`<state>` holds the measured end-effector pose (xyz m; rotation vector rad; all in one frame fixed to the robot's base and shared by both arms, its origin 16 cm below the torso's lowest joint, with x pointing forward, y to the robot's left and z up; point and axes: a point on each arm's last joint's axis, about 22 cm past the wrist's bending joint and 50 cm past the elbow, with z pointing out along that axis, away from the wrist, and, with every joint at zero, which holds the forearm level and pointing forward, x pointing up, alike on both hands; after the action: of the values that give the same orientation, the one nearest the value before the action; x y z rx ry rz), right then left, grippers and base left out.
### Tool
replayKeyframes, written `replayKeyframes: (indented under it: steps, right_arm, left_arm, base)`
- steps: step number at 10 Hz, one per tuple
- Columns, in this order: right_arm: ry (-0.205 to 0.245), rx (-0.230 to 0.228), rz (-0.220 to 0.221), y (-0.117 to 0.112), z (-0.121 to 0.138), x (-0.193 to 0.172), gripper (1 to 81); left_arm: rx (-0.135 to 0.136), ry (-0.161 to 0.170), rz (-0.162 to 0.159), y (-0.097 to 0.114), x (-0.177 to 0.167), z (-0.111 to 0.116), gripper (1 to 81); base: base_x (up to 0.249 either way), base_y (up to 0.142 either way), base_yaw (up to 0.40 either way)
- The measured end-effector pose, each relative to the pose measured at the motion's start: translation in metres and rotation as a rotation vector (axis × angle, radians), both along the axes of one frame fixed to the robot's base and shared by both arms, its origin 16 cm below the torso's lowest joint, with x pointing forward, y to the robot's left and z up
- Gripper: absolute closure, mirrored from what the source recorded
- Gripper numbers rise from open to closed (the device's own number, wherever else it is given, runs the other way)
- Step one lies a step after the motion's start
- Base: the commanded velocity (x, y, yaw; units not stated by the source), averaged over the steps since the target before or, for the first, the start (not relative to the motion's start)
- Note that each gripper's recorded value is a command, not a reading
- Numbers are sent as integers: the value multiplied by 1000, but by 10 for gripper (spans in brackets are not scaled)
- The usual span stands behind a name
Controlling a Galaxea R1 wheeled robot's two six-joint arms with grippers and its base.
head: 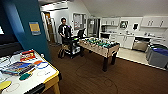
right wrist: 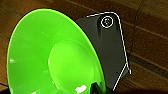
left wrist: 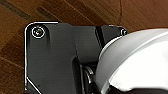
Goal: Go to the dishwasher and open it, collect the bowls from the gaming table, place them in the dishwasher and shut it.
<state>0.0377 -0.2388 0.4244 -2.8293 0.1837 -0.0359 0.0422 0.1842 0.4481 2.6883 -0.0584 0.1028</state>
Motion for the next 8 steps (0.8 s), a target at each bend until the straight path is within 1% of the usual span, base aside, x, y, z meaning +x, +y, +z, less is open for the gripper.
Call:
replayKeyframes:
  steps: [8]
  right_arm:
    - [-2,-1,0,0,0,2,811]
  left_arm:
    - [0,-1,0,0,1,0,811]
  base:
    - [0,0,-370]
